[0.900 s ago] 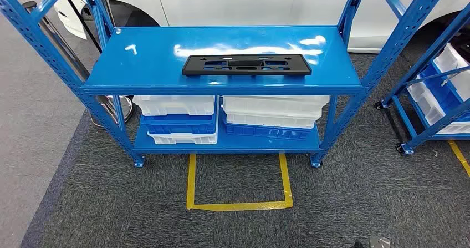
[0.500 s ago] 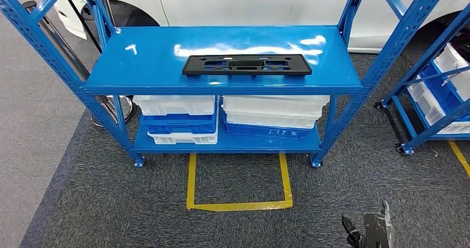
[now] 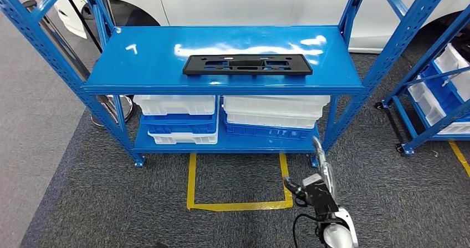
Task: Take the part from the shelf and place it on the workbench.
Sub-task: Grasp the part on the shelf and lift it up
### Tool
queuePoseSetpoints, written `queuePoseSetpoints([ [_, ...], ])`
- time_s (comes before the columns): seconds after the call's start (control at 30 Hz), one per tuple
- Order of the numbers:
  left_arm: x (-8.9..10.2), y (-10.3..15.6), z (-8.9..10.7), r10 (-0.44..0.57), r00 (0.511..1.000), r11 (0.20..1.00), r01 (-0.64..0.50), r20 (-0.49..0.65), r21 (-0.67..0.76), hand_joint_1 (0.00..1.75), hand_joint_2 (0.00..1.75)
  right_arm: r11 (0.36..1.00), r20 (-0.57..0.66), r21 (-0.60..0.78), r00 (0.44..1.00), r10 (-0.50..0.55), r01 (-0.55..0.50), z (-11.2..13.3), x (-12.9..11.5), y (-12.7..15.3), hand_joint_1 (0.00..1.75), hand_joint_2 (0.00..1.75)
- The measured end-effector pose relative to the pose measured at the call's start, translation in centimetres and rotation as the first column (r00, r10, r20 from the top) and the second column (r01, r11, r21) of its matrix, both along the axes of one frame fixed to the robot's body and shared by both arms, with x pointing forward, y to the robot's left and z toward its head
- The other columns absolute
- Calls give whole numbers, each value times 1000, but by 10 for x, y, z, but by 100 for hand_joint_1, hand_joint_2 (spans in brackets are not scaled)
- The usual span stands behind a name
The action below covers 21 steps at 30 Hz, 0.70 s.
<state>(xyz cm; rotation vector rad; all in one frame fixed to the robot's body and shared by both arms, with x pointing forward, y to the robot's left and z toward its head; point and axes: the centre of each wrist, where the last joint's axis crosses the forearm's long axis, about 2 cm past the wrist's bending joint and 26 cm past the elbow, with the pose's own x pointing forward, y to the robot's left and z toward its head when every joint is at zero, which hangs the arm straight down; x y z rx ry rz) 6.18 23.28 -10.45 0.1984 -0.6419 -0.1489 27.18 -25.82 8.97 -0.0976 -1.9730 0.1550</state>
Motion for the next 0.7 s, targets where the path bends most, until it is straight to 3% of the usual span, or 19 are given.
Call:
queuePoseSetpoints([
  [0.3,6,-5,1,-53,999,999,53,0,1,0,0,954,160,-128,944,290,-271,45,20,75,0,175],
  [0.53,12,-8,3,-101,995,995,101,5,5,0,0,872,242,-251,845,477,-421,70,16,125,0,175],
  [0.7,15,-9,3,-129,992,992,128,8,10,0,0,821,270,-314,784,558,-477,77,8,146,0,175],
])
